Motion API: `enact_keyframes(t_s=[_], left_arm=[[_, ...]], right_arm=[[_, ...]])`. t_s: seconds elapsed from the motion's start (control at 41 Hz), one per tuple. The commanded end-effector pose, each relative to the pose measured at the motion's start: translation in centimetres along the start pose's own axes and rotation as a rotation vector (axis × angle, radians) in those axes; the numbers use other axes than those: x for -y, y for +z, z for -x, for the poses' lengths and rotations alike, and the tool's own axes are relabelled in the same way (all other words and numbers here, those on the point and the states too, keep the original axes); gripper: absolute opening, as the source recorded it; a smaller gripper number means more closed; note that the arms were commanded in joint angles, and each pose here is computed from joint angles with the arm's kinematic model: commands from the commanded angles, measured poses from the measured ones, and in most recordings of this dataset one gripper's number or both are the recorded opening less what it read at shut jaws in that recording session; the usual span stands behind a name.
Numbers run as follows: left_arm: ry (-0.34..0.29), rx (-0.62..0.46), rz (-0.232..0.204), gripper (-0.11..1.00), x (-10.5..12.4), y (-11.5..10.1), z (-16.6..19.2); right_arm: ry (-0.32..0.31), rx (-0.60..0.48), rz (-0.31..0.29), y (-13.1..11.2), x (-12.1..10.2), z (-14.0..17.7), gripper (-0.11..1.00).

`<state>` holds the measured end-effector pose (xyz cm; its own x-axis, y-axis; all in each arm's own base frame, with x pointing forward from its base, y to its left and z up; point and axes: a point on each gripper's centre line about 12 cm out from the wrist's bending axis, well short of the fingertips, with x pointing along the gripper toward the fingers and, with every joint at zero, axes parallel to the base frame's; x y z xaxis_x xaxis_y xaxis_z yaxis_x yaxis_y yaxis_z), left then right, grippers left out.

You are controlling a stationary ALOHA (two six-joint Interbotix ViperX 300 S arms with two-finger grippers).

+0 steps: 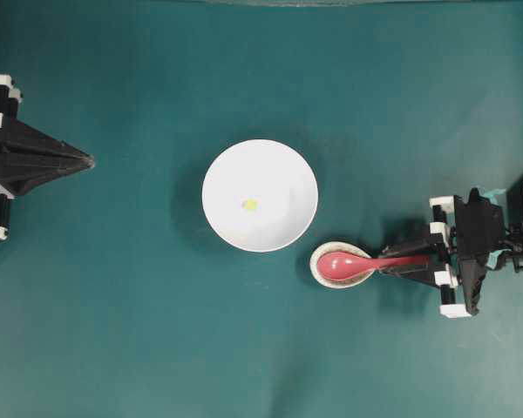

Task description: Scoop the yellow hexagonal prism block from the bowl with a spoon using the right arm.

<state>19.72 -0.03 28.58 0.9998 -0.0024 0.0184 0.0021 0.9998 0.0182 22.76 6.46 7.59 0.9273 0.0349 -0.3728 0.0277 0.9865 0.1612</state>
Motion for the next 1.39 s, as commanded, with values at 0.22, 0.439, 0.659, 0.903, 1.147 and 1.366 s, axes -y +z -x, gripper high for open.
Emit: enact_keyframes(t_s=[0.22,0.439,0.659,0.903,1.147,1.366], left_arm=[[0.000,0.025,0.000,-0.01,-0.01,0.90,-0.27],[0.000,0.025,-0.002,-0.01,-0.01,0.90,-0.27],[0.000,0.023,0.000,-0.01,-0.01,0.88,-0.27],[0.000,0.023,0.000,-0.01,-0.01,0.88,-0.27],[-0.002,0.023,0.000,-0.01,0.02,0.88,-0.27],[0.000,0.023,0.000,-0.01,-0.01,0.88,-0.27]], right_arm=[[0.010,0.014,-0.002,0.33,-0.31,-0.17,0.27],[0.010,0.012,-0.002,0.31,-0.31,-0.17,0.27],[0.009,0.010,-0.001,0.25,-0.25,-0.10,0.27],[0.010,0.011,-0.001,0.28,-0.26,-0.09,0.27],[0.006,0.010,-0.003,0.27,-0.21,-0.09,0.27],[0.005,-0.004,-0.007,0.17,-0.32,-0.28,0.27]])
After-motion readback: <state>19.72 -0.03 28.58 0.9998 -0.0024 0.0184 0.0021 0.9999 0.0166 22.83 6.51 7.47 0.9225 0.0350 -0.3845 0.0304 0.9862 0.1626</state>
